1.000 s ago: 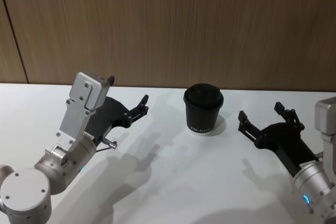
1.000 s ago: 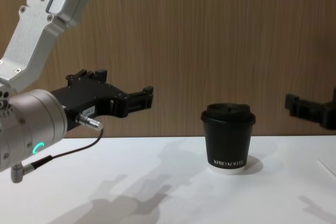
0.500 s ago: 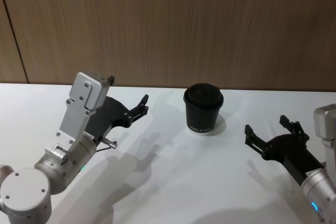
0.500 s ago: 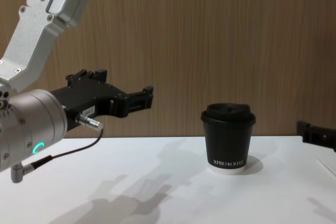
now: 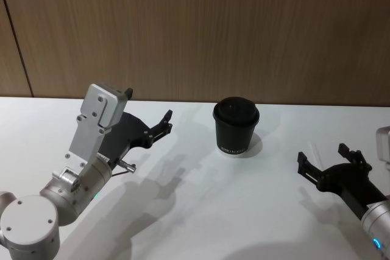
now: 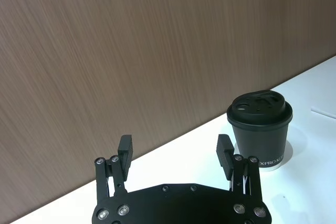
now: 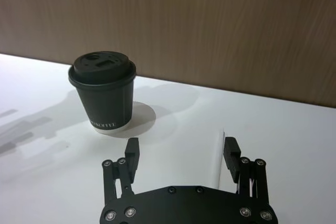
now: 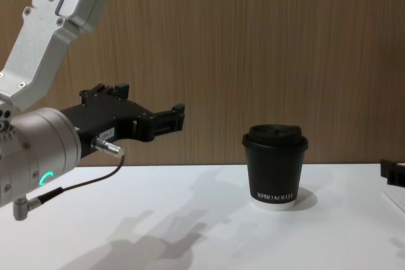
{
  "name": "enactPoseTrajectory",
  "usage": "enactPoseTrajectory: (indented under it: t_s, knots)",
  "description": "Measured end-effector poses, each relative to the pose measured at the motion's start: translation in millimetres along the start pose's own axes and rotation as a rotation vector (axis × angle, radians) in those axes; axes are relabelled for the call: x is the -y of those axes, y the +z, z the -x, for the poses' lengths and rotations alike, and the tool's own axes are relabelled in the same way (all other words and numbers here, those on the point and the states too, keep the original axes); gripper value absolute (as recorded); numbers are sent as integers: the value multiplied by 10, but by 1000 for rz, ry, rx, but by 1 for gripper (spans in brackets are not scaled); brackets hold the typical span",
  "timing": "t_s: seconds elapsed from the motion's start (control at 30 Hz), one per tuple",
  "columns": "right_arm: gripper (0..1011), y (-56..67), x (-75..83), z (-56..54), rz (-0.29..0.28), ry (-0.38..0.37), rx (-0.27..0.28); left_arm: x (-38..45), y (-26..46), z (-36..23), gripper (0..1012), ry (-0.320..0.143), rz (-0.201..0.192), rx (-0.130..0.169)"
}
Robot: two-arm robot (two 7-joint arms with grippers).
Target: Pick up the straw with one hand, pass it to the other hand, and insert it into the cup.
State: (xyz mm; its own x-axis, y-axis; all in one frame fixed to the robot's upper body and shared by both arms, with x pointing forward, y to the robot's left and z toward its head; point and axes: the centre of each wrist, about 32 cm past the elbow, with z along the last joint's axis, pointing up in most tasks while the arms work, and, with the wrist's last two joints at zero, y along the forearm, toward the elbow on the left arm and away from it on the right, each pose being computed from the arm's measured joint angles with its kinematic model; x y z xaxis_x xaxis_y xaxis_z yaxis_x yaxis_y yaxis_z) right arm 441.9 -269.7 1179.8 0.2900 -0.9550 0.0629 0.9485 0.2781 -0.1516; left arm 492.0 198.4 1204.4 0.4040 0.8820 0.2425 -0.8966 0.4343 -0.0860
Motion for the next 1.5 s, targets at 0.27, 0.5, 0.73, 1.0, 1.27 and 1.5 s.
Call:
enactPoseTrajectory:
  t_s: [0.27,0.5,0.73,1.0,1.27,1.5]
  knots:
    - [1001,-24,32,-33,33,-20,11,0,0,0,1003,0,0,0]
    - [1001,-88,53,-68,60,-35,50,0,0,0,1003,0,0,0]
    - [1001,-156,59,-90,78,-41,76,0,0,0,1003,0,0,0]
    - [1001,-210,49,-101,109,-41,54,0,0,0,1003,0,0,0]
    - [1001,-214,16,-93,138,-42,4,0,0,0,1003,0,0,0]
    - [1001,-212,-4,-91,155,-44,-16,0,0,0,1003,0,0,0]
